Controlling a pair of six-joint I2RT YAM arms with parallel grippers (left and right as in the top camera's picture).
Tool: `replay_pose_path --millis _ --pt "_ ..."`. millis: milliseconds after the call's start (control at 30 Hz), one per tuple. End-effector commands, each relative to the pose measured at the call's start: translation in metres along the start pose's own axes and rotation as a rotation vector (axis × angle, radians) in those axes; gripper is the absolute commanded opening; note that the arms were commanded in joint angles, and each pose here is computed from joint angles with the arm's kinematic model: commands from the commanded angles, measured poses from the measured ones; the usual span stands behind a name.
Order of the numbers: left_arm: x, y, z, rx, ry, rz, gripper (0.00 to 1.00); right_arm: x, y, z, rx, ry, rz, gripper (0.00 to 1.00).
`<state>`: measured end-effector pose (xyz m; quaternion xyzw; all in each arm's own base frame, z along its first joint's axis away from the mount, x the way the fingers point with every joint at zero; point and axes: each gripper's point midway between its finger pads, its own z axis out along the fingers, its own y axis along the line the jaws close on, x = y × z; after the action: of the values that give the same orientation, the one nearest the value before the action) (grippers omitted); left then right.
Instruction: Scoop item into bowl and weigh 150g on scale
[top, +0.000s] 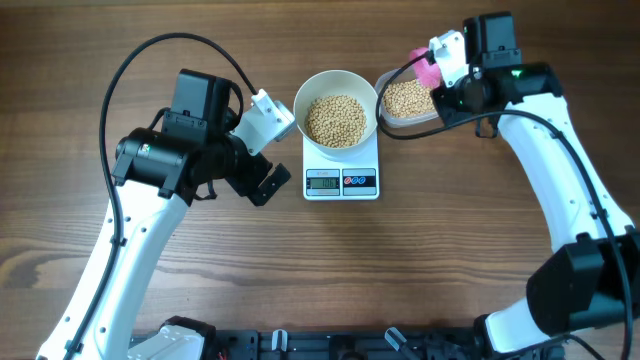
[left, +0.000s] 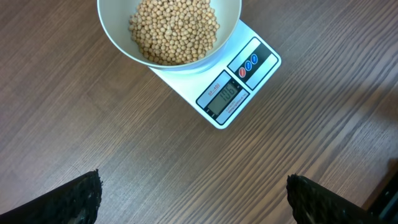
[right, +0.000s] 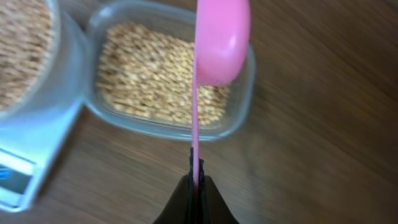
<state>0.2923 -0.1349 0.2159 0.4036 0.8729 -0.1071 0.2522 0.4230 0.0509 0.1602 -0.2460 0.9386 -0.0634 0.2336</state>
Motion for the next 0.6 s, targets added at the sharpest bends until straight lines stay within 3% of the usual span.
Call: replay_pose_path --millis 0,567 --pt "-0.001 -0.002 -0.004 0.001 -0.014 0.021 1.00 0.016 -0.007 0.022 0.054 0.087 -0.013 0.04" --pt "-0.001 -0.002 -0.004 0.001 -0.014 0.021 1.00 0.022 0.002 0.040 0.013 0.122 0.038 0.04"
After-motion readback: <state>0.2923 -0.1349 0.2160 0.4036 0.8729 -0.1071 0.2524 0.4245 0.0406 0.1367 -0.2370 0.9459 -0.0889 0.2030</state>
